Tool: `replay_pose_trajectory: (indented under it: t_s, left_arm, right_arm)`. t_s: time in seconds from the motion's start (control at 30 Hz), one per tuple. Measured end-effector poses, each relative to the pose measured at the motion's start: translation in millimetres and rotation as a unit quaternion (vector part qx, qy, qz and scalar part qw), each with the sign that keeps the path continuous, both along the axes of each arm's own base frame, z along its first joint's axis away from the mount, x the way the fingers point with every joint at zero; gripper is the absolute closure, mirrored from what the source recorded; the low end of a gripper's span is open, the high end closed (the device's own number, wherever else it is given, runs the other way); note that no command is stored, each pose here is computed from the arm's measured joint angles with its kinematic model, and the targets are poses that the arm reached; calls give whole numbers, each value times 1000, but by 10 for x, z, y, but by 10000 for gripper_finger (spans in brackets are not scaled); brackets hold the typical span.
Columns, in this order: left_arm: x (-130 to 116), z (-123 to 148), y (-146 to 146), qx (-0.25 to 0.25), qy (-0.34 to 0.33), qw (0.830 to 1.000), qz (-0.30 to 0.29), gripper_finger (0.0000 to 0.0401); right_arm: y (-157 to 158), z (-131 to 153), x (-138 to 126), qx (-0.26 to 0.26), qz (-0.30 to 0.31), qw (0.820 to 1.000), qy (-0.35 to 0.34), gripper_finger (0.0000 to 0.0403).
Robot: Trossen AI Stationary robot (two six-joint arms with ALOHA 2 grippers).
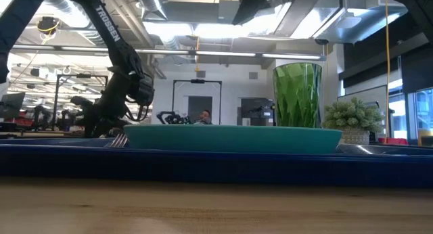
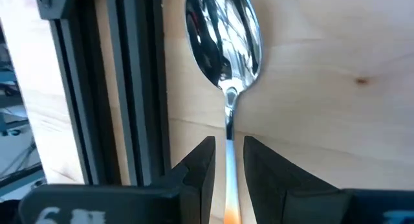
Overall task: Pick and place plate/cup/fork/spoon on tray
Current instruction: Put the orange spoon on the blue tray
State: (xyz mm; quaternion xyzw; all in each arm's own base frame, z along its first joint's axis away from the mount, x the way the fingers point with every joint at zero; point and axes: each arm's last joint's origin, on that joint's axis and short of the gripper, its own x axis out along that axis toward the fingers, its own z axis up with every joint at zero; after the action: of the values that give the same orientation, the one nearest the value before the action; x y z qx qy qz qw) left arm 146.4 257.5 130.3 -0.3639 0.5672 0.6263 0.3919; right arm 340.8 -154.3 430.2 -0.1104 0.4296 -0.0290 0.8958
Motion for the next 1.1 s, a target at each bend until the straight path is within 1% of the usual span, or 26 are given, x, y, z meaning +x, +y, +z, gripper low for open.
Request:
replay_pose_trajectory:
  t_s: [0.2,0.57,0.67,0.87,1.1]
  left_arm:
    - [18,-51,1,6,20,1000,1,328]
    - [19,-50,3,10,21,1000,4,330]
    - [20,-50,4,11,22,1000,4,343]
    - [20,-49,5,11,22,1000,4,394]
    - [20,-48,4,10,21,1000,2,400]
  right_arm:
    - [4,-5,-5,2,0,1000,4,391]
    - [5,-6,-6,2,0,1000,5,391]
    - [6,-8,-9,3,0,1000,6,391]
    - [7,-10,-11,3,0,1000,8,391]
    - [7,-11,-12,4,0,1000,8,391]
